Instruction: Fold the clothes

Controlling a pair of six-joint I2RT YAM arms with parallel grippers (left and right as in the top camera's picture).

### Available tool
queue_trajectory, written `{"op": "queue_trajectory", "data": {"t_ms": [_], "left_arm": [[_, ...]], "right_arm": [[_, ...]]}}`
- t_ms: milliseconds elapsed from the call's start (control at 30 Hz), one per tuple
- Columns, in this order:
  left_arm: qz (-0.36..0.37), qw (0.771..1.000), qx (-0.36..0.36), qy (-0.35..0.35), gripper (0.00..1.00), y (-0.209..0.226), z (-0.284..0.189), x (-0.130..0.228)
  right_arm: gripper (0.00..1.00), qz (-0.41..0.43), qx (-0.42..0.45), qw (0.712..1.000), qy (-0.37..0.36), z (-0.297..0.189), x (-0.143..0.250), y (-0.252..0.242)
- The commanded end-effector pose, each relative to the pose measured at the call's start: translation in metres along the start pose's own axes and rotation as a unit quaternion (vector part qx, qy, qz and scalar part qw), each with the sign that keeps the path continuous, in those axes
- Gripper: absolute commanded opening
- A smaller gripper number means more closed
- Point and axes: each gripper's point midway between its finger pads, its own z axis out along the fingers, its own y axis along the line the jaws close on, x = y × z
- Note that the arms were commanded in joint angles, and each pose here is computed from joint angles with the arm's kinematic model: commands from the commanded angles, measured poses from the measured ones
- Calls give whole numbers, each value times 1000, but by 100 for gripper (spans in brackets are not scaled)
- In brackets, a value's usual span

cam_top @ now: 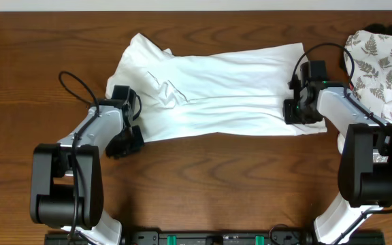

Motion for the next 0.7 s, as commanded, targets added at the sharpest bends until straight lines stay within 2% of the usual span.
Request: {"op": "queue_trajectory", "data": {"t_ms": [0,67,133,200,333,500,667], "left_arm": [[3,999,-33,40,26,14,15,20],[3,998,-36,47,25,15,15,24],[3,998,-38,52,13,17,14,26],[2,999,-33,41,7,15,9,22],[-7,1000,-6,-18,6,8,-21,-1],[-19,991,44,-125,6,0,-70,-30],[-25,981,69,-180,6,-9,-80,-51]], "right_arm": [[41,15,0,998,69,20,38,1],[41,16,0,997,76,19,41,1],[41,16,0,997,82,19,44,1],[41,15,0,997,80,19,43,1],[43,15,0,998,67,20,37,2],[44,15,0,998,63,20,35,1],[44,15,-1,999,52,21,29,2]]}}
